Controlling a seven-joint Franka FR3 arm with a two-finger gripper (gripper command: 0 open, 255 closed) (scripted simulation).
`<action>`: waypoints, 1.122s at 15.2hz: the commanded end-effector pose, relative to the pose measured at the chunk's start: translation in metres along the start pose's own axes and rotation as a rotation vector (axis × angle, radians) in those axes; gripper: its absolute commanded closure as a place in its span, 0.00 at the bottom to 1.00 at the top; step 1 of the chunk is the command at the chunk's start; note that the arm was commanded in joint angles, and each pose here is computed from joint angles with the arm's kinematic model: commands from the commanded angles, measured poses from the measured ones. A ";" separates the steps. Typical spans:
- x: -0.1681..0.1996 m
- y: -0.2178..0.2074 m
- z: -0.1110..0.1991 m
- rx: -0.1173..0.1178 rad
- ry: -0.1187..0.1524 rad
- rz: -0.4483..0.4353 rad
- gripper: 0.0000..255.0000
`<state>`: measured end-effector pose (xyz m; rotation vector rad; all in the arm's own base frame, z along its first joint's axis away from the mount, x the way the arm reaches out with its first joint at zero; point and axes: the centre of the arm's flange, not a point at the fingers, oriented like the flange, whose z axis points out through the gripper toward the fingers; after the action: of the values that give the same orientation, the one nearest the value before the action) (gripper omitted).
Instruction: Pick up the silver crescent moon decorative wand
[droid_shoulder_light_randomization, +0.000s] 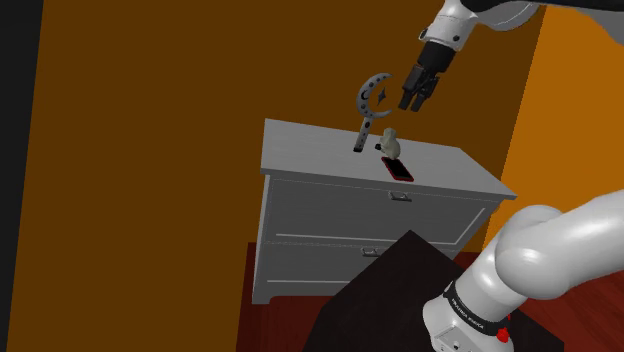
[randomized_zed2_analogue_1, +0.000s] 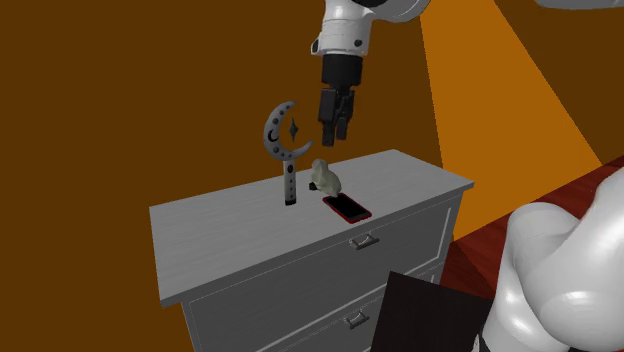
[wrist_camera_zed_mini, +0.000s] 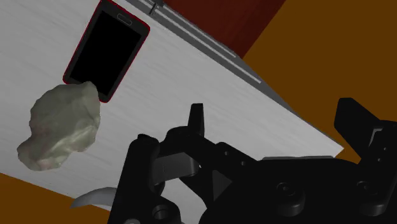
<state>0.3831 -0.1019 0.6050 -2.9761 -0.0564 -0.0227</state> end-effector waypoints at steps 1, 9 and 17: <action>0.019 0.019 -0.011 0.015 0.004 -0.013 0.00; 0.096 0.086 -0.051 0.078 0.018 -0.062 0.00; 0.152 0.134 -0.067 0.123 0.028 -0.097 0.00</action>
<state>0.5370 -0.2387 0.6562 -2.8490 -0.1871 -0.0685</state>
